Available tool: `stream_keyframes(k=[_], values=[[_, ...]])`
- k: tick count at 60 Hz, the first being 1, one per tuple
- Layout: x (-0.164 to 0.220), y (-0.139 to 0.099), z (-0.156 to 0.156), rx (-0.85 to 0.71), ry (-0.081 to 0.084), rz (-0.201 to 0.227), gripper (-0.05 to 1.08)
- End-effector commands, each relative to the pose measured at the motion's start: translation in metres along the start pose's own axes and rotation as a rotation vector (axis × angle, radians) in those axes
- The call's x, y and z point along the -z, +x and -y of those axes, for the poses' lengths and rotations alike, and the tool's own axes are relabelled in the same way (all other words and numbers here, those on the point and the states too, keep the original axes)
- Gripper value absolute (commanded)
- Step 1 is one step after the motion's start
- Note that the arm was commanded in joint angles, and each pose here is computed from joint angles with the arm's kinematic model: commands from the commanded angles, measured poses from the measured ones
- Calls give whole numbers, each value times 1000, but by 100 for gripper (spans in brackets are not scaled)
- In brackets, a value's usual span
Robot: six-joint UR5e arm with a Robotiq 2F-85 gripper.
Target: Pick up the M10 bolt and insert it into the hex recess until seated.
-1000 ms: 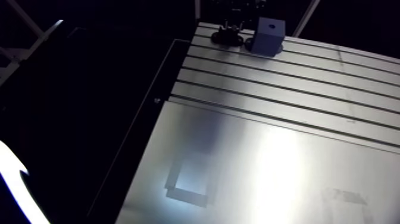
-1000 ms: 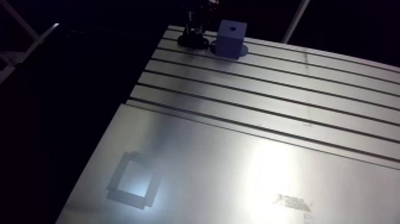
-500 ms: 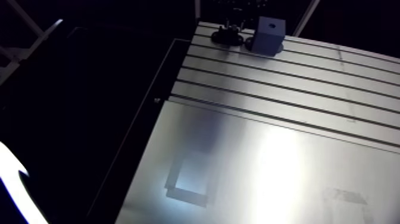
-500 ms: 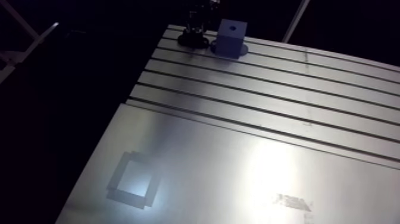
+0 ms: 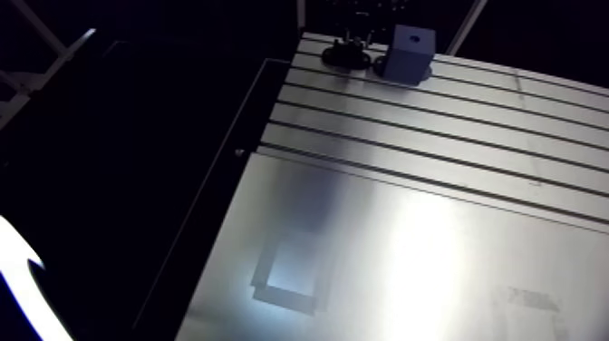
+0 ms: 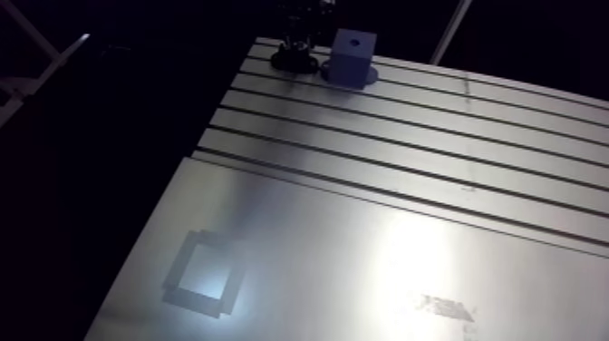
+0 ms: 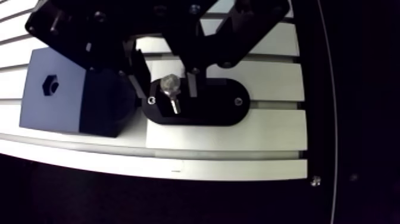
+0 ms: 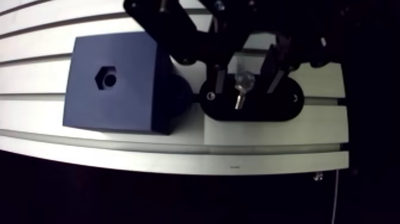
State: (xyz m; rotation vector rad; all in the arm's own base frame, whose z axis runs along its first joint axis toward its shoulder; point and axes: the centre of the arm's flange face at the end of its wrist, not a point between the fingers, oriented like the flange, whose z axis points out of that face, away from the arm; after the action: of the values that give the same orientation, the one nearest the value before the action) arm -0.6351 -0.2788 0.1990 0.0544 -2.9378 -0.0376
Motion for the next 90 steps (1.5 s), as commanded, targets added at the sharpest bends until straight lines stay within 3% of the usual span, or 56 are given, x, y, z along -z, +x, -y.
stream_keyframes(k=[1,90], values=[[0,0,1,0,5,0,55],[-1,-1,1,0,6,4,65]])
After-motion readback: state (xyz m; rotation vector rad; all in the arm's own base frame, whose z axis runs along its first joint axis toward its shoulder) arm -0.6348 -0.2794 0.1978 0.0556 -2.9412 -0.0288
